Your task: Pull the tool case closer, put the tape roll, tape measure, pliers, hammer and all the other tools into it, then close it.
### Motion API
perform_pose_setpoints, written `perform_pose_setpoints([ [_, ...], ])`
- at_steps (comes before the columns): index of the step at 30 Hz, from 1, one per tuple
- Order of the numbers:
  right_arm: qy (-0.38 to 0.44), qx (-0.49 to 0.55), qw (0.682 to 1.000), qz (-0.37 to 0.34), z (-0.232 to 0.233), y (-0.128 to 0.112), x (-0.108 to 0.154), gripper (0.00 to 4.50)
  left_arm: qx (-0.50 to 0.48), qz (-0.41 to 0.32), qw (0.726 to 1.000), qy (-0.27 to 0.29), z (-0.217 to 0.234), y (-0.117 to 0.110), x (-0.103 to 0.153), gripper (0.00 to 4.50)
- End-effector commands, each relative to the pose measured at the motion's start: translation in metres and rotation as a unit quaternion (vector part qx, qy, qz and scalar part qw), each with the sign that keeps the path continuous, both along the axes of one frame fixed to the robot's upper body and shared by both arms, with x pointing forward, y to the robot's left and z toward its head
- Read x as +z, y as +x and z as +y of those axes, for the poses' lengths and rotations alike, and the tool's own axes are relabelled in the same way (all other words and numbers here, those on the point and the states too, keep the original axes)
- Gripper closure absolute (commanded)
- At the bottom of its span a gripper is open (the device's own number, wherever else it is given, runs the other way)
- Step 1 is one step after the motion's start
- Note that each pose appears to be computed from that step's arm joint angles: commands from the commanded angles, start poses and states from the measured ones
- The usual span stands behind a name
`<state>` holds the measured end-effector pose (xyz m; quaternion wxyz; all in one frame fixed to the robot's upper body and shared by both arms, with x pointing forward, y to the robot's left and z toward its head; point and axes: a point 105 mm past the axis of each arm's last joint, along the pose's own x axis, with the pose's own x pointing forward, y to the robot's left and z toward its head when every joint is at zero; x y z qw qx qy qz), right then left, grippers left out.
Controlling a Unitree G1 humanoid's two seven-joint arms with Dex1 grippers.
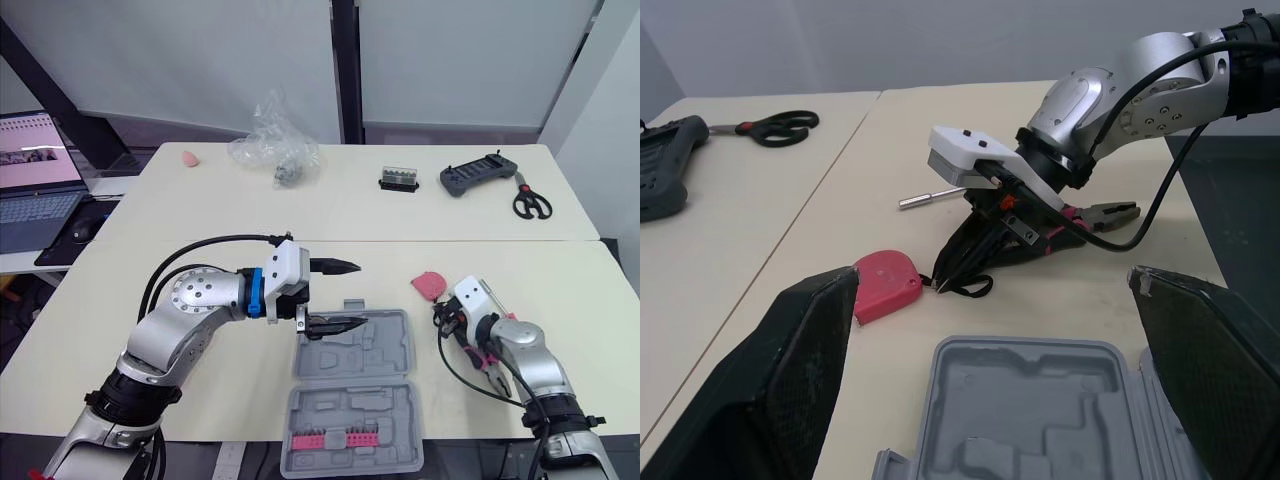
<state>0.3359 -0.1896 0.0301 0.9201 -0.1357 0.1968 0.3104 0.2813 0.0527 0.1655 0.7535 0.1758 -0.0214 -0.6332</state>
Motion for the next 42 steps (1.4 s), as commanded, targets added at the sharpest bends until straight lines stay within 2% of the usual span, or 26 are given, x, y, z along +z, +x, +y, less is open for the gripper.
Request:
perform_pose_setpoints([
  [1,0.003,-0.007,1.000,0.000,-0.004,-0.001,-0.001,4.49,-0.012,-0.021,1.000,-0.004,-0.002,-0.001,0.009,0.00],
  [13,0.041,0.009,0.999,-0.014,0.013,-0.003,0.030,4.49,-0.023,-0.005,1.000,-0.001,0.000,-0.008,0.001,0.00],
  [22,0.031,0.019,0.999,0.015,0.008,-0.020,0.024,4.49,-0.040,0.015,0.999,0.014,0.002,-0.016,-0.007,0.00],
  [35,0.018,0.043,0.995,0.085,-0.004,-0.091,0.018,4.49,-0.077,0.051,0.995,0.034,0.005,-0.038,-0.018,0.00],
  [42,0.011,0.072,0.986,0.150,-0.007,-0.145,0.007,4.49,-0.090,0.059,0.993,0.037,0.005,-0.040,-0.019,0.00],
])
